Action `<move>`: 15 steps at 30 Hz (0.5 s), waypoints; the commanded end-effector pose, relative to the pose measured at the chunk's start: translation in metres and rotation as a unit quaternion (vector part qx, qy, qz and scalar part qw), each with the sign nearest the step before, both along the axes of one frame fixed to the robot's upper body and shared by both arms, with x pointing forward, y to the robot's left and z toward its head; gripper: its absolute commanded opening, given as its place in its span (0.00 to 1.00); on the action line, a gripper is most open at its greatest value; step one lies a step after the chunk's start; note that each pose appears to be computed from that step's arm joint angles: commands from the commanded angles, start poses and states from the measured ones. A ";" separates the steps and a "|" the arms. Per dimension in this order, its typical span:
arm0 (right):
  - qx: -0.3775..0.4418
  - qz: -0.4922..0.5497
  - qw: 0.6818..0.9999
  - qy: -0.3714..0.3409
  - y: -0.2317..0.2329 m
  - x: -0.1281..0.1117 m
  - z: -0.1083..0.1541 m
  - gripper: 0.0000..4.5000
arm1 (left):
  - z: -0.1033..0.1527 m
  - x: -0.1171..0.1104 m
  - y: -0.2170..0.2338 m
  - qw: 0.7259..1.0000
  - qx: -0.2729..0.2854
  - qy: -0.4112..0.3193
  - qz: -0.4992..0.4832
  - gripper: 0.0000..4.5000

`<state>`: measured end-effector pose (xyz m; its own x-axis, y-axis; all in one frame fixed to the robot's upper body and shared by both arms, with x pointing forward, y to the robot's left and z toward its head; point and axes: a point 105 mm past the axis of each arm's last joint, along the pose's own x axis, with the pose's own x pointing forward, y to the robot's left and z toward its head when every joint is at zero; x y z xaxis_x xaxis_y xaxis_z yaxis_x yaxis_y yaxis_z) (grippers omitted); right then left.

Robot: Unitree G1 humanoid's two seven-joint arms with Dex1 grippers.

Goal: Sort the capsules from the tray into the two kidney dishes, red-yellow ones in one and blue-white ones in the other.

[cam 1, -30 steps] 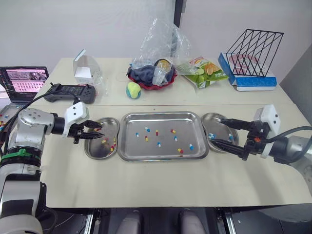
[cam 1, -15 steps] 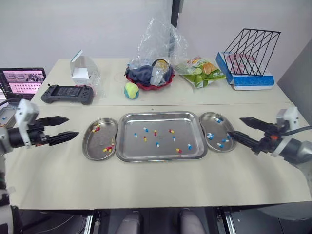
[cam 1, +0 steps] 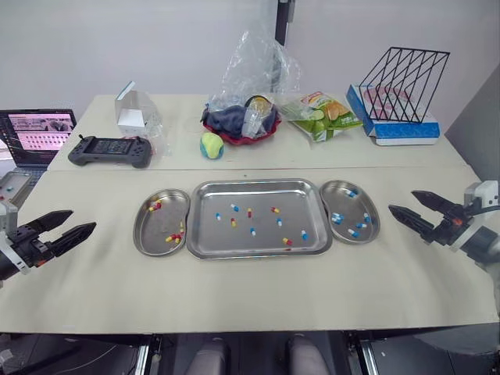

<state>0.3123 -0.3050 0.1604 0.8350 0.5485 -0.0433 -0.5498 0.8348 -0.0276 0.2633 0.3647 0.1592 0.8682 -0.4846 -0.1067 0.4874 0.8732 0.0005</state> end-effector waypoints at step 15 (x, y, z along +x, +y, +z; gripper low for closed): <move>-0.041 0.027 0.999 -0.007 0.000 0.006 0.015 1.00 | 0.012 -0.013 -0.014 0.998 0.041 -0.046 -0.006 0.99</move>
